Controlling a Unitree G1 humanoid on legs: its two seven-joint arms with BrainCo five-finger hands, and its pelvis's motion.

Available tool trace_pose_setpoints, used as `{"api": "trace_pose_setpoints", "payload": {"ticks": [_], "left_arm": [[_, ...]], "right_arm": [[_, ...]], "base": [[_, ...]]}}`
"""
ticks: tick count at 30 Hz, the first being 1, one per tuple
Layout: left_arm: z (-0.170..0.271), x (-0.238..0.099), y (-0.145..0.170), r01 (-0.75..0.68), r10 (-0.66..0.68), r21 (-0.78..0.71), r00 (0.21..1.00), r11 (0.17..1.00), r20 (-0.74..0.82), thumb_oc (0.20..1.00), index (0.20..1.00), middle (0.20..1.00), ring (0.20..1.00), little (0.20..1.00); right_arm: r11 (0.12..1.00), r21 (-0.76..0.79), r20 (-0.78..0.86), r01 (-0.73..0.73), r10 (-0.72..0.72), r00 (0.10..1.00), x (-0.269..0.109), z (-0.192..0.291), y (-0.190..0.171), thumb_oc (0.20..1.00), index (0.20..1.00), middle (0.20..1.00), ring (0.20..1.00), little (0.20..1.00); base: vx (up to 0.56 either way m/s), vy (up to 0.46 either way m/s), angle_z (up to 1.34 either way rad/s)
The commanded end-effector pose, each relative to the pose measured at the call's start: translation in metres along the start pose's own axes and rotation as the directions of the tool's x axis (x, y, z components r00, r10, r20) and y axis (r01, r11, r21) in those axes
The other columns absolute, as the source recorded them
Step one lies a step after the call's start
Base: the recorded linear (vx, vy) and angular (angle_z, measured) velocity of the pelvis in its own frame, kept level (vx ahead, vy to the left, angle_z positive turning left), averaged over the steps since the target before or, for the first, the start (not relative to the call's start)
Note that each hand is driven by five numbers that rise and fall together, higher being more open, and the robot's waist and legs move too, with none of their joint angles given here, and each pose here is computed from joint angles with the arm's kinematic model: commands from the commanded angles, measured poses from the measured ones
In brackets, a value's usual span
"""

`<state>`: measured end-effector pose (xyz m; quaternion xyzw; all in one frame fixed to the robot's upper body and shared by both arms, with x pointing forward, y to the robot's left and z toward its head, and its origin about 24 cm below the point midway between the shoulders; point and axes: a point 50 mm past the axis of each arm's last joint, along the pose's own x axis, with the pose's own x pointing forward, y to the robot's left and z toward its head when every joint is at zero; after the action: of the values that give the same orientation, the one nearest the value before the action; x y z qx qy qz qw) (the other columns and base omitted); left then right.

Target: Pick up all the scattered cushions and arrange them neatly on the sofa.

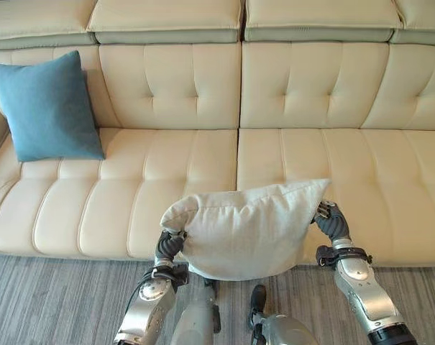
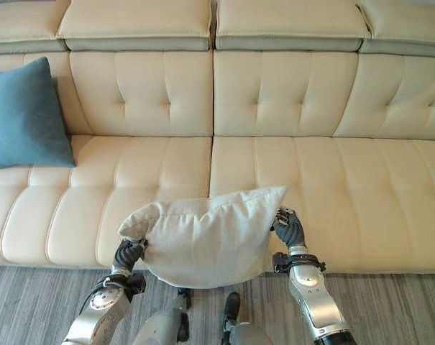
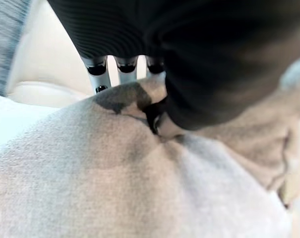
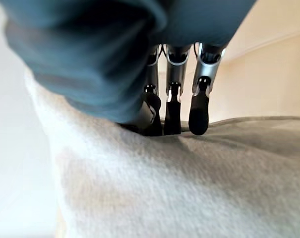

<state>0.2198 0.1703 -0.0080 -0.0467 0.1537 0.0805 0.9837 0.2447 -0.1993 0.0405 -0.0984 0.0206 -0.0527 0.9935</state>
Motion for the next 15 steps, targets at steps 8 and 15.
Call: {"api": "trace_pose_setpoints", "payload": {"ticks": [8,15], "left_arm": [[0.065,0.008,-0.018,0.087,-0.103,0.066,0.947,0.994,0.305,0.2,0.2,0.2,0.2,0.2],[0.085,0.015,-0.021,0.035,-0.044,0.03,0.922,0.999,0.385,0.2,0.2,0.2,0.2,0.2]], "right_arm": [[0.997,0.066,0.195,-0.036,0.023,0.981,0.01,0.04,0.031,0.2,0.2,0.2,0.2,0.2],[0.994,0.09,0.282,-0.057,0.03,0.959,0.026,0.065,0.047,0.2,0.2,0.2,0.2,0.2]], "base": [[0.08,0.177,-0.09],[0.05,-0.054,-0.18]]}}
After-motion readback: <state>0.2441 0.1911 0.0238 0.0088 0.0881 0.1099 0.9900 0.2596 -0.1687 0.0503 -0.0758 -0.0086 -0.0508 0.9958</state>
